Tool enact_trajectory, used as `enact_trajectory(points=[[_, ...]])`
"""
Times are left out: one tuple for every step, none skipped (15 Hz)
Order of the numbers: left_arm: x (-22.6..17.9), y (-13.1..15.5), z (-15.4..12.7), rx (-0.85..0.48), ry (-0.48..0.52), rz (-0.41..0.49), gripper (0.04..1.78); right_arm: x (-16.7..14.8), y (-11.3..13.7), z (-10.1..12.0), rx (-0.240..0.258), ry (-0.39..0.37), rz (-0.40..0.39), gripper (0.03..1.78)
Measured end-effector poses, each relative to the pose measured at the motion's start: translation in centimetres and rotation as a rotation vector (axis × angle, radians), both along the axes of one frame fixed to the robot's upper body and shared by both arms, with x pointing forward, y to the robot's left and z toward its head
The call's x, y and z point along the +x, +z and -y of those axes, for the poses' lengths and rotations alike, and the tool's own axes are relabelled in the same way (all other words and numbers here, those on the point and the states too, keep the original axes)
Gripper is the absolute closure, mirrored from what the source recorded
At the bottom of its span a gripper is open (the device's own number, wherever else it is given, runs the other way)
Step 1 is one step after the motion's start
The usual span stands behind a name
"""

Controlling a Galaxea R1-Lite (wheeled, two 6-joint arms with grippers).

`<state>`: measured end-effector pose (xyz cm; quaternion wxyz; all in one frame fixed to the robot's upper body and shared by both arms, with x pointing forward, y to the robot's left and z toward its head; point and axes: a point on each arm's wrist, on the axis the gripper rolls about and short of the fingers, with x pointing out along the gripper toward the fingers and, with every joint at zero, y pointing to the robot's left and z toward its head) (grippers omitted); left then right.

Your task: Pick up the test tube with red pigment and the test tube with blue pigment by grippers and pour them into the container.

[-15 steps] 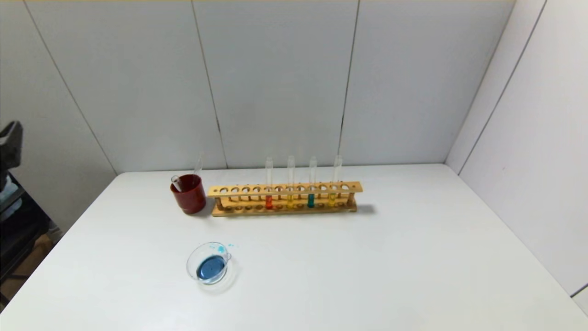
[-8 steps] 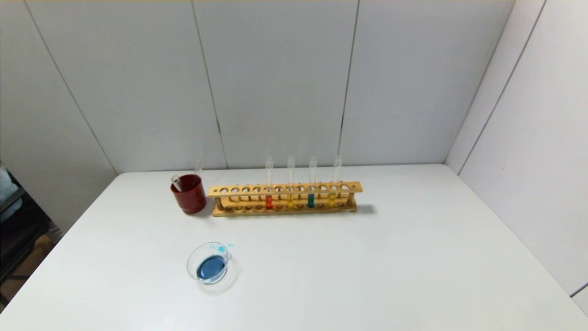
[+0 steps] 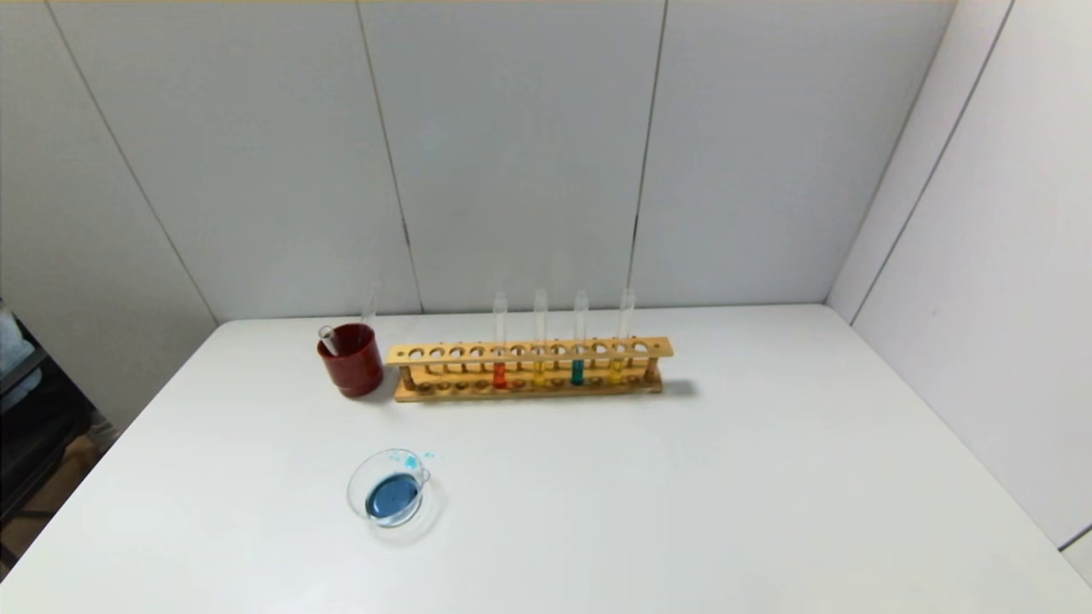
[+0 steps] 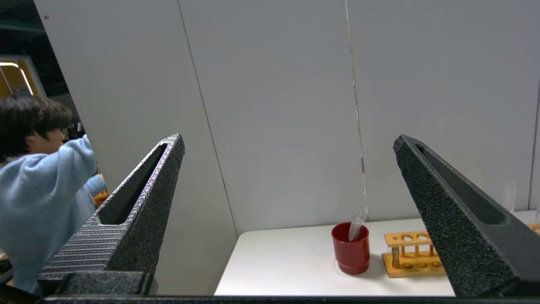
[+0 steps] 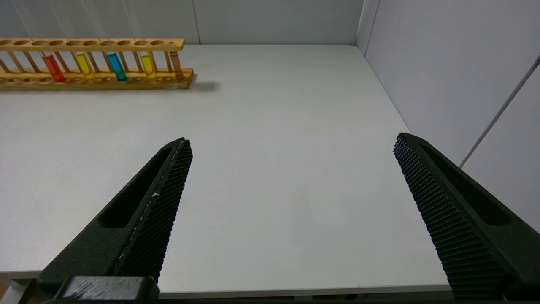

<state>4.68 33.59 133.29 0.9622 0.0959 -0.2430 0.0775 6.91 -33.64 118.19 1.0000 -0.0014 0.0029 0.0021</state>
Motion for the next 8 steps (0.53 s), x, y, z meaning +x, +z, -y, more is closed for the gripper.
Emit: enact_trajectory(points=[[-0.3, -0.4, 0.1, -0.006, -0.005, 0.012, 0.07, 0.0, 0.0, 0.0, 0.0, 0.0, 0.0, 0.06], [-0.6, -0.8, 0.1, -0.009, -0.007, 0.045, 0.07, 0.0, 0.0, 0.0, 0.0, 0.0, 0.0, 0.06], [-0.9, -1.2, 0.2, -0.005, -0.013, 0.08, 0.07, 0.0, 0.0, 0.0, 0.0, 0.0, 0.0, 0.06], [-1.2, -1.7, 0.2, 0.003, -0.029, 0.109, 0.07, 0.0, 0.0, 0.0, 0.0, 0.0, 0.0, 0.06], [-1.5, -2.3, 0.2, 0.017, -0.052, 0.127, 0.07, 0.0, 0.0, 0.0, 0.0, 0.0, 0.0, 0.06], [-1.8, -2.9, 0.3, 0.042, -0.087, 0.143, 0.07, 0.0, 0.0, 0.0, 0.0, 0.0, 0.0, 0.06], [-1.9, -3.7, 0.4, 0.071, -0.129, 0.163, 0.07, 0.0, 0.0, 0.0, 0.0, 0.0, 0.0, 0.06], [-1.8, -4.6, 0.5, 0.098, -0.171, 0.192, 0.07, 0.0, 0.0, 0.0, 0.0, 0.0, 0.0, 0.06]])
